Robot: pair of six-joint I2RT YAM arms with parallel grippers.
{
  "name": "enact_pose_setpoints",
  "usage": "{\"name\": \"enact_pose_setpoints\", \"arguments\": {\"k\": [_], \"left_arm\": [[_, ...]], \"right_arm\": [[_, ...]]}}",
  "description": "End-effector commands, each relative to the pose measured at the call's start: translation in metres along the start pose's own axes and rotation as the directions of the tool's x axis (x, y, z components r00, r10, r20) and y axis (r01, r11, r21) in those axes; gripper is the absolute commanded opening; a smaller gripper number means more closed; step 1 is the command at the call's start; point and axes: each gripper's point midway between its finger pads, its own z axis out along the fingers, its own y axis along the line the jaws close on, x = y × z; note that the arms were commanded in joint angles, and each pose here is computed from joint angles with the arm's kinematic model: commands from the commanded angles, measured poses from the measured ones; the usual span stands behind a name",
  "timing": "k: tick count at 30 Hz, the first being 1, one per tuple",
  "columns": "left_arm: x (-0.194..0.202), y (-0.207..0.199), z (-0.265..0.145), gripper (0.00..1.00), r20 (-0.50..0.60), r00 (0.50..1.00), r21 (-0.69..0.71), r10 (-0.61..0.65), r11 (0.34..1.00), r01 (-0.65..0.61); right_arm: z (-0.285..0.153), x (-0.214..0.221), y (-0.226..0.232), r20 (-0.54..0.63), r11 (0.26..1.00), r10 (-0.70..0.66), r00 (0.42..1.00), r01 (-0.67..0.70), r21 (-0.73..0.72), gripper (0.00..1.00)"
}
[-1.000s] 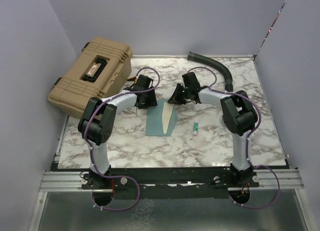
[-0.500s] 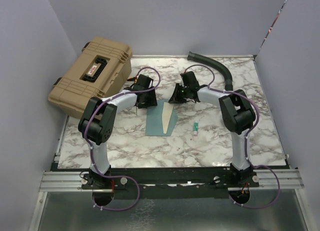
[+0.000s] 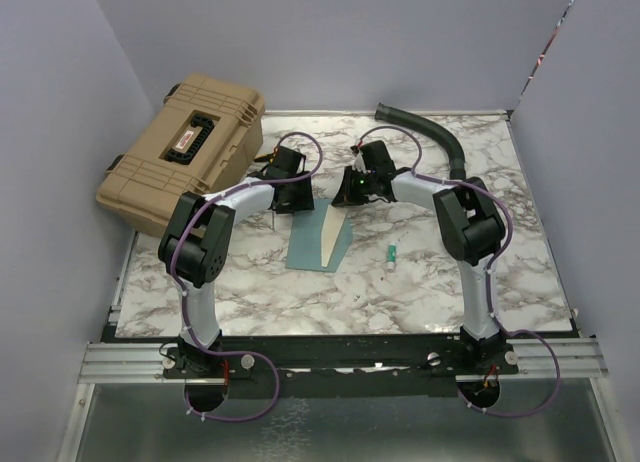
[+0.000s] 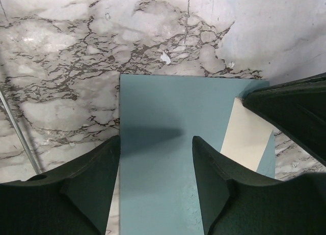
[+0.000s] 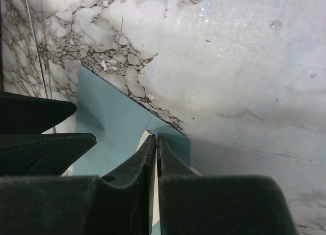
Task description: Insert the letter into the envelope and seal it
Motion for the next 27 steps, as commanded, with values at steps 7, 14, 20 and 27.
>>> {"name": "enact_pose_setpoints", "arguments": {"k": [7, 14, 20, 27], "left_arm": [[0.045, 0.016, 0.019, 0.6, -0.146, 0.989, -0.025, -0.009, 1.0, 0.006], [0.046, 0.017, 0.018, 0.6, -0.146, 0.989, -0.026, -0.01, 1.0, 0.007], [0.045, 0.02, 0.016, 0.6, -0.134, 0.991, -0.04, -0.005, 0.999, 0.0], [0.048, 0.023, 0.014, 0.6, -0.135, 0.991, -0.048, -0.004, 0.999, -0.003]], "right_arm": [[0.017, 0.057, -0.005, -0.201, 0.996, -0.069, 0.977, 0.057, -0.068, 0.07], [0.016, 0.053, -0.003, -0.202, 0.994, -0.092, 0.975, 0.079, -0.073, 0.05], [-0.009, 0.021, 0.019, -0.111, 0.996, -0.072, 0.991, 0.066, -0.061, 0.07], [-0.057, -0.019, 0.028, 0.085, 0.992, 0.103, 0.991, -0.108, 0.058, 0.45]]}}
